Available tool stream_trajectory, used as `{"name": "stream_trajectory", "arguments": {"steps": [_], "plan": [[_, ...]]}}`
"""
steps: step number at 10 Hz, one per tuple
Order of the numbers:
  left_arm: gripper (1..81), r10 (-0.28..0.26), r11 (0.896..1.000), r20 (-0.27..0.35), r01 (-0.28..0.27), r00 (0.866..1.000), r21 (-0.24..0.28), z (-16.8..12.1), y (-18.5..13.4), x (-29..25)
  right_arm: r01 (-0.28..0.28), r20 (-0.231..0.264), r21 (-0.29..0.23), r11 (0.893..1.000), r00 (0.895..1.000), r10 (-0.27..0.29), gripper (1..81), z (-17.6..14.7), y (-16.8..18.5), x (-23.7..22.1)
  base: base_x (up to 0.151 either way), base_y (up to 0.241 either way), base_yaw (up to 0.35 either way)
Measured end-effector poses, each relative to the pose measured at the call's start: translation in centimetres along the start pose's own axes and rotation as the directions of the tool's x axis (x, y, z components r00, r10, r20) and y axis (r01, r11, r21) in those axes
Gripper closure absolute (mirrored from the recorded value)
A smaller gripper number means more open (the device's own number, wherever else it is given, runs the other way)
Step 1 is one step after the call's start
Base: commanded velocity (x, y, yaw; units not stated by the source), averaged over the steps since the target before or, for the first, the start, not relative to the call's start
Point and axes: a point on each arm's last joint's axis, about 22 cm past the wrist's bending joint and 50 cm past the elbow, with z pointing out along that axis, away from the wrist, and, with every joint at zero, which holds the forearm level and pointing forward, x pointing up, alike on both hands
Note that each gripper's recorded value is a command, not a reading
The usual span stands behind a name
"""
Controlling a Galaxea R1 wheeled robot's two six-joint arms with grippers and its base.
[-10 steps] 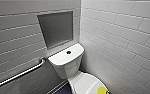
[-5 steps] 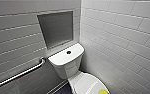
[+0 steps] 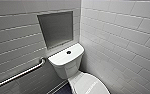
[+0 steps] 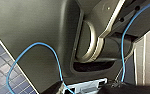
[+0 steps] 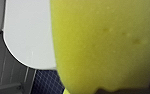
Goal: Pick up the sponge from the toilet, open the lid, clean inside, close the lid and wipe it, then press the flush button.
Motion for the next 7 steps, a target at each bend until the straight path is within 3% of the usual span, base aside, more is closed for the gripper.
{"name": "stream_trajectory", "arguments": {"steps": [2, 4, 5, 7], "plan": [[1.0, 0.020, 1.000, -0.030, -0.021, 0.999, -0.013, -2.5, -1.3, 3.5, -0.065, 0.091, -0.056, 0.996, 0.993, 0.070, 81.1, -1.4, 4.4, -8.2, 0.000, 0.000, 0.000], [1.0, 0.040, 0.998, -0.059, -0.043, 0.997, -0.049, -4.6, -0.7, 6.8, -0.103, 0.128, -0.110, 0.989, 0.985, 0.117, 81.1, -3.8, 7.8, -12.9, 0.000, 0.000, 0.000], [1.0, 0.048, 0.996, -0.073, -0.054, 0.996, -0.077, -5.7, 0.2, 8.5, -0.108, 0.146, -0.135, 0.985, 0.981, 0.128, 81.1, -5.3, 9.4, -15.3, 0.000, 0.000, 0.000], [1.0, 0.086, 0.993, -0.120, -0.095, 0.989, -0.070, -8.3, -0.7, 13.5, -0.083, 0.224, -0.151, 0.985, 0.968, 0.116, 81.1, -7.5, 10.9, -21.6, 0.000, 0.000, 0.000]]}}
